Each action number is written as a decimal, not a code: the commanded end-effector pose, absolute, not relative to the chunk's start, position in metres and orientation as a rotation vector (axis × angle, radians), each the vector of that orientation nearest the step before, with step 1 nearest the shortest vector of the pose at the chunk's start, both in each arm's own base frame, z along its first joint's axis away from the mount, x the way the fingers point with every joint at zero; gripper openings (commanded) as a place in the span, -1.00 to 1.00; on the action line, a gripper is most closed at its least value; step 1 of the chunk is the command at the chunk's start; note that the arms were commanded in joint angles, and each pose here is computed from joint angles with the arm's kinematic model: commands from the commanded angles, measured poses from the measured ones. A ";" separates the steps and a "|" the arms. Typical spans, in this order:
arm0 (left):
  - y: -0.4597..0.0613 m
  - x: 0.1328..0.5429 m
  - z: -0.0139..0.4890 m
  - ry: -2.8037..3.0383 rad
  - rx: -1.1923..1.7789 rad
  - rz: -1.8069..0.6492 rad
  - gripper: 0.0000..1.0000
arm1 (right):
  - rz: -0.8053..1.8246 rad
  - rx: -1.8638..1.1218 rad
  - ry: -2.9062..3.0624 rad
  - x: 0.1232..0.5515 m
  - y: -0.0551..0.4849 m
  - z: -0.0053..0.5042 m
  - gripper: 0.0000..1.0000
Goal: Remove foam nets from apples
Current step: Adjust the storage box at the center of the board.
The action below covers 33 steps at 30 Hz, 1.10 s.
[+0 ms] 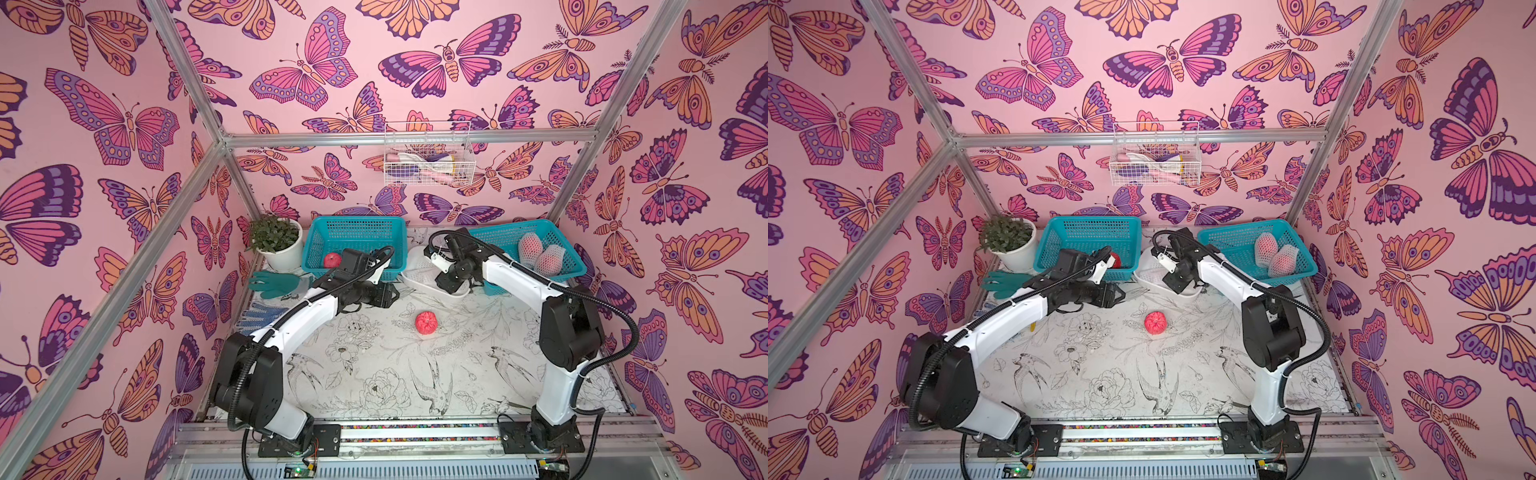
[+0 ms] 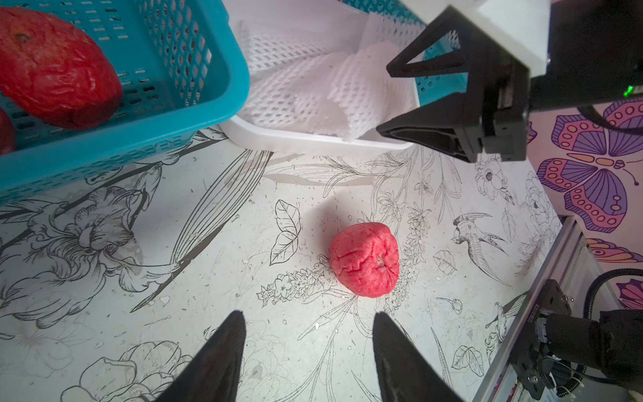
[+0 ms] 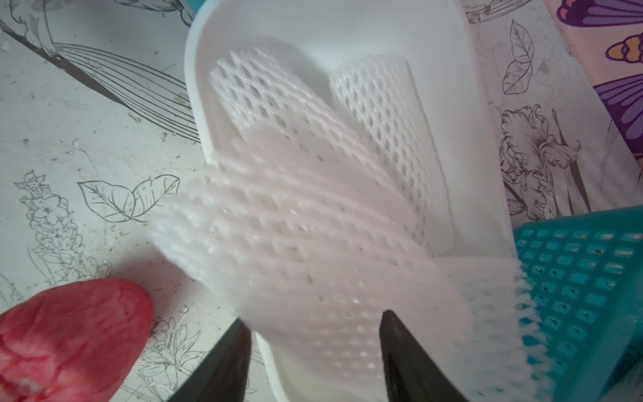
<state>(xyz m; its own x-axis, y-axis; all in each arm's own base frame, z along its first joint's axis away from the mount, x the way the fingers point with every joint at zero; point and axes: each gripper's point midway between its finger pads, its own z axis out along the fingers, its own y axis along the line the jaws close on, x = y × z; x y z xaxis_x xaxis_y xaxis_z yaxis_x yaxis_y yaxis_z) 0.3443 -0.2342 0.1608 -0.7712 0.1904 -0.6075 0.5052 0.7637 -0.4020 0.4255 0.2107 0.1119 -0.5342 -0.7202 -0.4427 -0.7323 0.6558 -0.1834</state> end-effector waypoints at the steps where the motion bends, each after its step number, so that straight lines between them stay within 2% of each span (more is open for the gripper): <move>1: -0.237 0.337 0.161 2.423 0.539 -0.792 0.19 | 0.028 -1.082 2.413 0.429 0.208 0.111 -0.20; 10: -0.244 0.332 0.161 2.422 0.566 -0.797 0.17 | 0.027 -1.013 2.485 0.437 0.209 0.088 -0.62; 17: -0.251 0.325 0.160 2.427 0.599 -0.803 0.20 | 0.046 -1.021 2.519 0.434 0.210 0.083 -0.70; 20: -0.255 0.322 0.158 2.431 0.632 -0.764 0.32 | 0.037 -1.021 2.510 0.435 0.209 0.091 -0.62; 24: -0.260 0.317 0.158 2.428 0.672 -0.735 0.39 | 0.012 -1.018 2.504 0.434 0.205 0.102 -0.34; 33: -0.267 0.304 0.158 2.429 0.743 -0.677 0.46 | 0.020 -1.014 2.476 0.423 0.201 0.120 -0.09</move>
<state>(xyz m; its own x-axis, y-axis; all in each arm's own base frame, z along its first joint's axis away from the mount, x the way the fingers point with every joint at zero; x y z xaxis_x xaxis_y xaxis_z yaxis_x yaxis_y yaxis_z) 0.3090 -0.2676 0.1526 -0.7406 0.3287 -0.5860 0.5956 0.7249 -0.3461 0.4305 0.2078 0.1025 -0.6199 -0.6699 -0.4085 -0.6776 0.7196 -0.1519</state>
